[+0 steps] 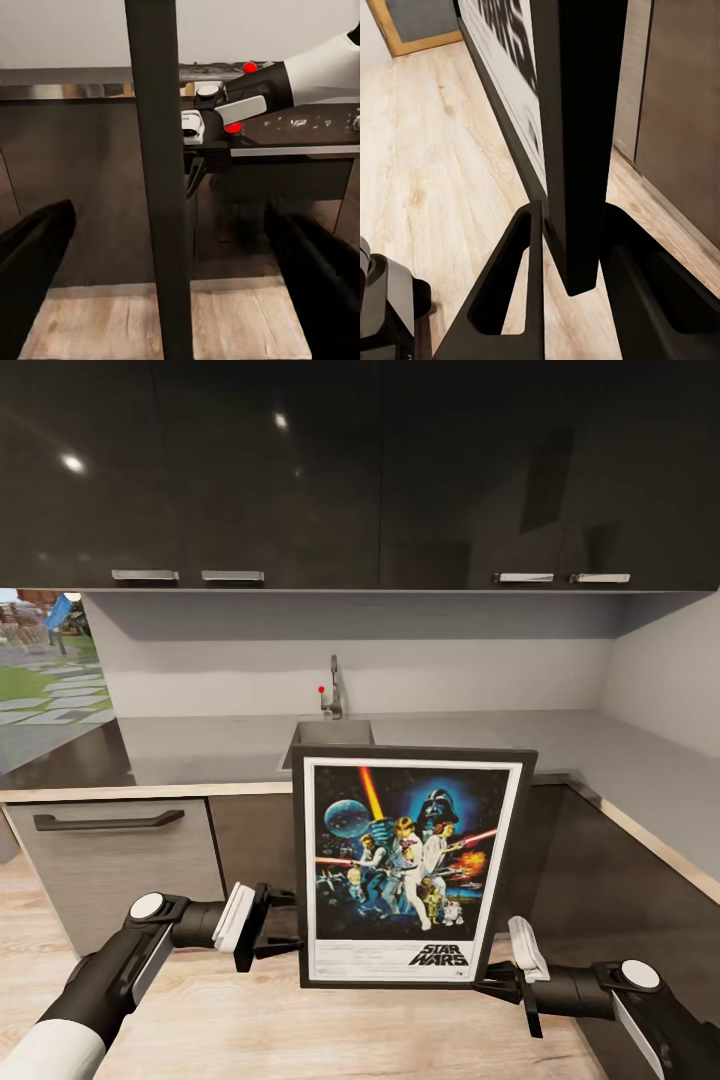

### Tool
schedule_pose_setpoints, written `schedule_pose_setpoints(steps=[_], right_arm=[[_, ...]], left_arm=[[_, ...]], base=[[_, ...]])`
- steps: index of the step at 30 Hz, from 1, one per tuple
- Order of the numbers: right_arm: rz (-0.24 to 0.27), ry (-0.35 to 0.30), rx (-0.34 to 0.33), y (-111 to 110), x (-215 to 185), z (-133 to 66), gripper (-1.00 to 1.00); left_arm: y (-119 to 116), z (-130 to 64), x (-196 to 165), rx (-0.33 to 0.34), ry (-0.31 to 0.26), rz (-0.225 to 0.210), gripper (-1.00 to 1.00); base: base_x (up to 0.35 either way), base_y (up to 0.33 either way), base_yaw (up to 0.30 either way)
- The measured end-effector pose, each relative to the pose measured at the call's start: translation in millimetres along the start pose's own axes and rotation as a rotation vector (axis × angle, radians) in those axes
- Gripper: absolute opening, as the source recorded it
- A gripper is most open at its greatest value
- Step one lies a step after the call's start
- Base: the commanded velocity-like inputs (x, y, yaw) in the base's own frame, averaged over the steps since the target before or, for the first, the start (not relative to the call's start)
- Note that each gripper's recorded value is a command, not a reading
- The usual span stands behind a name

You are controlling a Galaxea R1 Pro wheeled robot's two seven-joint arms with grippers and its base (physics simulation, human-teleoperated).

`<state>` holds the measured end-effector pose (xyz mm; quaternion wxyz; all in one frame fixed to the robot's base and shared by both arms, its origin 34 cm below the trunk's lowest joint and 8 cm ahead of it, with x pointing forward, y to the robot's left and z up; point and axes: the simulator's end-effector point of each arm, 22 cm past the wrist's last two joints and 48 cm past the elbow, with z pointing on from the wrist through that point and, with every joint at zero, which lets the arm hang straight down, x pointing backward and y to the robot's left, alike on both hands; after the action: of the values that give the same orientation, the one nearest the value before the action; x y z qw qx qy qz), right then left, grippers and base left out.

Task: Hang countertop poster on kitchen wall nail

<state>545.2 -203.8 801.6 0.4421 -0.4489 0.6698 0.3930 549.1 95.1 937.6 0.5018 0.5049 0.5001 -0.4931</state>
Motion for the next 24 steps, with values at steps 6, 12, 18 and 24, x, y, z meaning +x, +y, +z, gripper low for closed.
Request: schedule_pose_setpoints(steps=[6, 12, 18, 24], right_arm=[[0.0, 0.001, 0.0, 0.0, 0.2, 0.0, -1.0], [0.0, 0.001, 0.001, -0.1, 0.1, 0.3, -1.0], [0.0, 0.001, 0.0, 0.0, 0.4, 0.7, -1.0], [0.002, -0.001, 0.003, -0.7, 0.0, 0.5, -1.0]], left_arm=[[0.0, 0.0, -0.1, 0.0, 0.0, 0.0, 1.0], [0.0, 0.0, -0.1, 0.0, 0.0, 0.0, 1.0], [4.7, -26.6, 25.0, -0.041, 0.043, -0.07, 1.0], [7.1, -86.8, 73.0, -0.136, 0.124, -0.219, 1.0]], base=[[0.0, 0.0, 0.0], [0.0, 0.0, 0.0], [0.0, 0.0, 0.0], [0.0, 0.0, 0.0]])
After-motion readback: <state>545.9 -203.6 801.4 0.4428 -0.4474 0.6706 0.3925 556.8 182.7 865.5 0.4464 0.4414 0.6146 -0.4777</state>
